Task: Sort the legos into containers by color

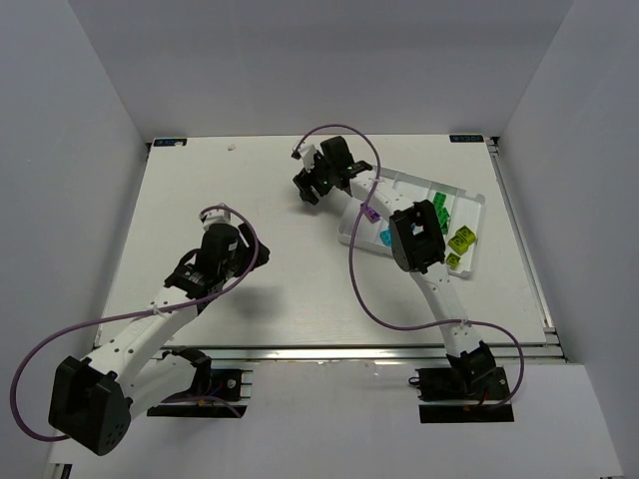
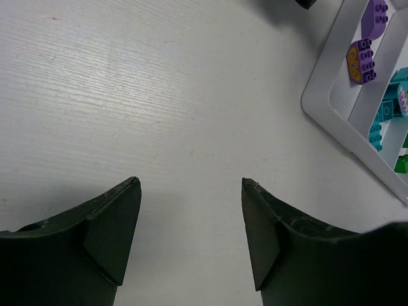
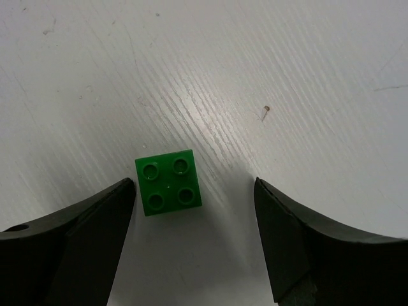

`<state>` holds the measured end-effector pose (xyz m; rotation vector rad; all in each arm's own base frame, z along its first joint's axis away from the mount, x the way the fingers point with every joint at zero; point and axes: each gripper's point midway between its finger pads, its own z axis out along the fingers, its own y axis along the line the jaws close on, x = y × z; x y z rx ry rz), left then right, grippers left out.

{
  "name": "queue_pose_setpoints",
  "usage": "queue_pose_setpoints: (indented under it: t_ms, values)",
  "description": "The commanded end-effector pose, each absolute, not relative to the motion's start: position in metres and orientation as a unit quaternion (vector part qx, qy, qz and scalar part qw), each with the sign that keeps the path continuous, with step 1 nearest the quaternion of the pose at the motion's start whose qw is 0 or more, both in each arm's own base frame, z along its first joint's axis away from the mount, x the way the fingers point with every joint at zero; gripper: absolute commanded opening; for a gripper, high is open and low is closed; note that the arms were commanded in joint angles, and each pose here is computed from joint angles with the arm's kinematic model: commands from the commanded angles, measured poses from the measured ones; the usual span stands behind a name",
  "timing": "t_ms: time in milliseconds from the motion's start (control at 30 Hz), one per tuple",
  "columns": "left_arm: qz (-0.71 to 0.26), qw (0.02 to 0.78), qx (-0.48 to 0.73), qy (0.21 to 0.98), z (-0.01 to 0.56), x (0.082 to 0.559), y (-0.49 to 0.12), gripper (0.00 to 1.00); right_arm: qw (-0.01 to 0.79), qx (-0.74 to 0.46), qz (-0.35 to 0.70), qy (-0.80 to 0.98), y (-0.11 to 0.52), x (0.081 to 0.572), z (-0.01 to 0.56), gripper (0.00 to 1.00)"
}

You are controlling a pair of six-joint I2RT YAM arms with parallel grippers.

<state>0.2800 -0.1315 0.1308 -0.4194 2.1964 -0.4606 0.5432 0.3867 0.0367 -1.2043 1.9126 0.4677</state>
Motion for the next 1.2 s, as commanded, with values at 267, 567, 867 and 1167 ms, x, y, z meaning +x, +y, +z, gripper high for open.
queue_pose_setpoints:
  t_ms: [267,567,867,1167]
  values:
    - [-0.172,0.431,-0.179,0.867,0.146,0.281,-0.123,0.74,0.404,-0.506,0.248,0.721,0.407,0.531,0.04,0.54]
    - [-0.185,0.446,-0.191,0.855,0.153,0.274,-0.118,0.74,0.452,-0.515,0.305,0.661,0.401,0.508,0.161,0.0]
    - [-0.217,0.462,-0.187,0.839,0.158,0.271,-0.123,0.74,0.437,-0.457,0.331,0.7,0.262,0.426,0.245,0.0]
    - [-0.253,0.469,-0.194,0.824,0.16,0.266,-0.129,0.74,0.398,-0.253,0.15,0.869,0.058,0.415,0.168,0.0]
